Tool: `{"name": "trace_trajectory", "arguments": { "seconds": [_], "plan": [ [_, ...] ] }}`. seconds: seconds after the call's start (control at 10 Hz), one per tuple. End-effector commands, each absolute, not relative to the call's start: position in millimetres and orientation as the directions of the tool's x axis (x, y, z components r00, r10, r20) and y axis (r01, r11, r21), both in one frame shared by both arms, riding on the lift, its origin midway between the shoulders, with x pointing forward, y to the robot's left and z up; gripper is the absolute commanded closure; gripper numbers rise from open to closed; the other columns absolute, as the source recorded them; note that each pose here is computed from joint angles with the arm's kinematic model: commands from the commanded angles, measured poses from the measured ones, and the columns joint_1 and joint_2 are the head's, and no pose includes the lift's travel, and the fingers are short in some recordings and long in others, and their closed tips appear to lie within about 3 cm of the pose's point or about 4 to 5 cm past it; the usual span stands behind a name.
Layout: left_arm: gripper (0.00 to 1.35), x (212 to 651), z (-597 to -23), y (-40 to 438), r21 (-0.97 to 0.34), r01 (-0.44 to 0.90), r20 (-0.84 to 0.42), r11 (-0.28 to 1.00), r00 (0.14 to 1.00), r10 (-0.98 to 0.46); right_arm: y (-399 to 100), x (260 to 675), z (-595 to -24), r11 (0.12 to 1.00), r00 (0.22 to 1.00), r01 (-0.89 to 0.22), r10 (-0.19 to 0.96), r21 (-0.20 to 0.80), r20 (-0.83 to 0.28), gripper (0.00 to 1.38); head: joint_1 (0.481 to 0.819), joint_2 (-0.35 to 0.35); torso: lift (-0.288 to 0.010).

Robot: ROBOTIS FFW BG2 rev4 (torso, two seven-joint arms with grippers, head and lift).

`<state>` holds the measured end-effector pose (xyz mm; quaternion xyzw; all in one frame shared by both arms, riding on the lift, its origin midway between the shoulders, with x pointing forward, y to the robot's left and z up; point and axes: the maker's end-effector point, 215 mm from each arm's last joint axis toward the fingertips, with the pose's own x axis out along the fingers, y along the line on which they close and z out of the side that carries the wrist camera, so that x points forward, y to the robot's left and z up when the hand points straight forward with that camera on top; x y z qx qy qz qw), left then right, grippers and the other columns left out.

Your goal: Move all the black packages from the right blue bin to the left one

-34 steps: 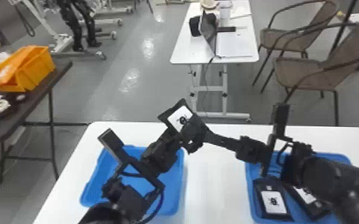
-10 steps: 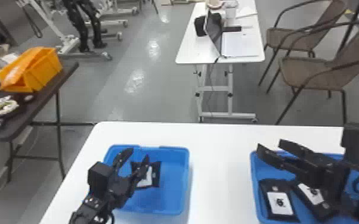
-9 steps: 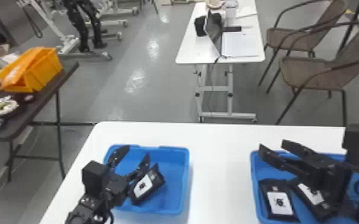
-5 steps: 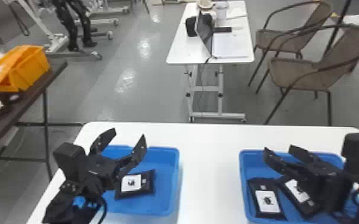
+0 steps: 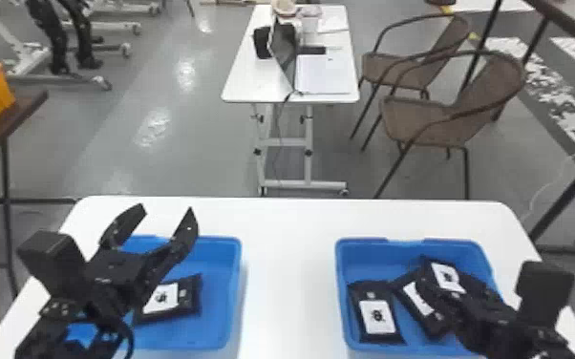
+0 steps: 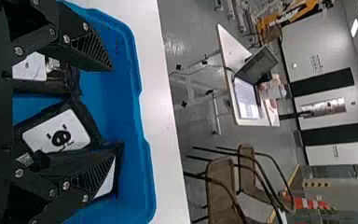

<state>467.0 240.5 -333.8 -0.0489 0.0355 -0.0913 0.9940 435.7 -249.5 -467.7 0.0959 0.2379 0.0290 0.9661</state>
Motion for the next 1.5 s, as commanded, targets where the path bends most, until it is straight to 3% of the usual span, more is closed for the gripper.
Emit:
{"name": "trace_trajectory", "arguments": {
  "seconds": [0.0, 0.3, 0.6, 1.4],
  "plan": [
    [0.28, 466, -335, 239, -0.114, 0.179, -0.064, 0.977, 0.980, -0.187, -273, 421, -485, 0.976, 0.877, 0.074, 0.034, 0.203, -0.480, 0.40, 0.695, 0.000, -0.041],
    [0.28, 466, -338, 236, -0.129, 0.182, -0.072, 0.975, 0.979, -0.192, -310, 422, -510, 0.962, 0.854, 0.176, -0.044, 0.208, -0.519, 0.41, 0.695, -0.068, -0.041],
    [0.28, 465, -341, 235, -0.136, 0.183, -0.079, 0.974, 0.978, -0.195, -310, 439, -530, 0.952, 0.844, 0.197, -0.043, 0.234, -0.535, 0.41, 0.695, -0.100, -0.041],
    [0.28, 463, -344, 237, -0.142, 0.179, -0.085, 0.974, 0.978, -0.192, -300, 459, -565, 0.947, 0.816, 0.217, -0.043, 0.237, -0.576, 0.41, 0.695, -0.085, -0.041]
  ]
}}
